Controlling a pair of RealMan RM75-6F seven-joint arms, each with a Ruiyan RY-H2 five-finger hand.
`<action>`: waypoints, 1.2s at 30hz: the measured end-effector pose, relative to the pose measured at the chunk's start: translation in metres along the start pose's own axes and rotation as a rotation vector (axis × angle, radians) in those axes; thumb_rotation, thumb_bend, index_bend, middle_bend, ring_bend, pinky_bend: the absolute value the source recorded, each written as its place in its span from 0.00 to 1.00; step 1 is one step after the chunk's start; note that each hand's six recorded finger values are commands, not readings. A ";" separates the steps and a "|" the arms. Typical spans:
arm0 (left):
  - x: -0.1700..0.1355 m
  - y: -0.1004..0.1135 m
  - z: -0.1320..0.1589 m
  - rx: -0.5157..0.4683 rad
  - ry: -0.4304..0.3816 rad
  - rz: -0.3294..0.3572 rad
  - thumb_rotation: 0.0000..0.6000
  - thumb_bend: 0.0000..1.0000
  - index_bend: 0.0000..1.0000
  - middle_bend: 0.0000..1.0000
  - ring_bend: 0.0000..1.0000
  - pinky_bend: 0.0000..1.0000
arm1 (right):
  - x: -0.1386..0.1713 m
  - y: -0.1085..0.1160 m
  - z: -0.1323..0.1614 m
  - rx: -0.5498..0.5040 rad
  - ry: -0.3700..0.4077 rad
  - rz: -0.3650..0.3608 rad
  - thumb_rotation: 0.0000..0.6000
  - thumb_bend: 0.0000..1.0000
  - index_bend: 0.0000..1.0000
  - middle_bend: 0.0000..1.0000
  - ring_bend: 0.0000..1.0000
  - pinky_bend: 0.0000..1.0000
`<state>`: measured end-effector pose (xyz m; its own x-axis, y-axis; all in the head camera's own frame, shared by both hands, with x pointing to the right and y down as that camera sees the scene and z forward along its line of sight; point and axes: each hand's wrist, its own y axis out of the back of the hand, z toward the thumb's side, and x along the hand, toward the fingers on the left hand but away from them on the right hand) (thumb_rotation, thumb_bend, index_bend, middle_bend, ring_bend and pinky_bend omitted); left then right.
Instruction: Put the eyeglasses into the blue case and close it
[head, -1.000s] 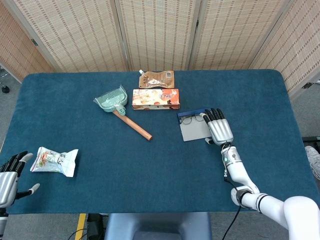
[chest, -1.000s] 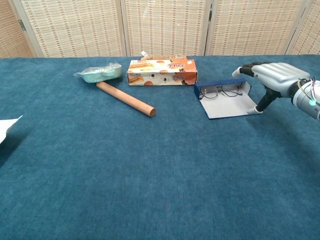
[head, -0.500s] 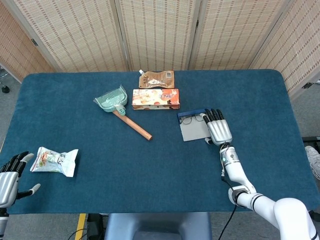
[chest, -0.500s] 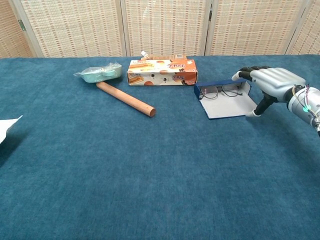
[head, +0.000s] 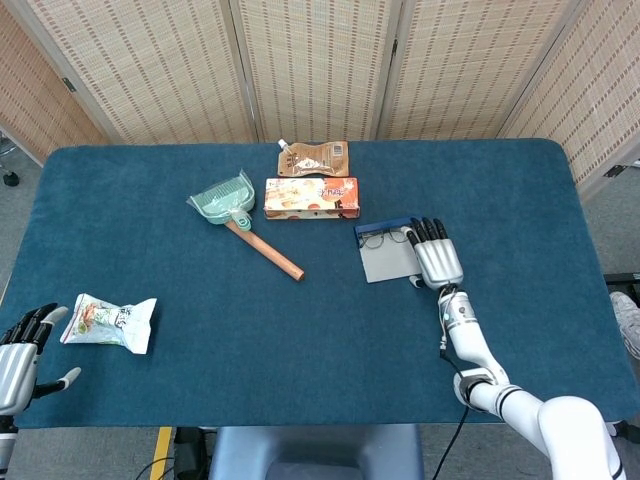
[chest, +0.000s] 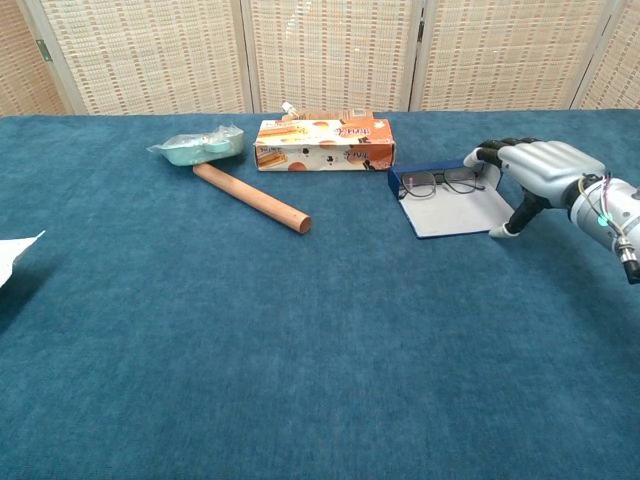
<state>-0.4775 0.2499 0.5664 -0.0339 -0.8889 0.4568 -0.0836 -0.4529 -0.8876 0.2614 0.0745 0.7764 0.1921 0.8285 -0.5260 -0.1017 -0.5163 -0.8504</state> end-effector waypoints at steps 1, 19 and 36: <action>0.000 0.000 0.000 0.000 0.001 0.000 1.00 0.19 0.18 0.15 0.15 0.27 | 0.000 0.000 0.001 0.001 0.001 -0.001 1.00 0.15 0.14 0.04 0.00 0.00; 0.000 -0.001 -0.003 0.000 0.008 -0.004 1.00 0.19 0.18 0.15 0.15 0.27 | -0.004 0.004 0.008 -0.008 0.023 -0.040 1.00 0.35 0.14 0.04 0.00 0.00; 0.001 -0.002 -0.004 0.001 0.012 -0.009 1.00 0.19 0.18 0.15 0.15 0.27 | -0.024 0.021 0.025 -0.013 0.043 -0.076 1.00 0.37 0.21 0.09 0.00 0.00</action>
<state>-0.4810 0.2506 0.5692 -0.0455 -0.8838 0.4657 -0.0831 -0.4612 -0.8834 0.2303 0.0495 0.7704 0.2402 0.8554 -0.4588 -0.0731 -0.4554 -0.8873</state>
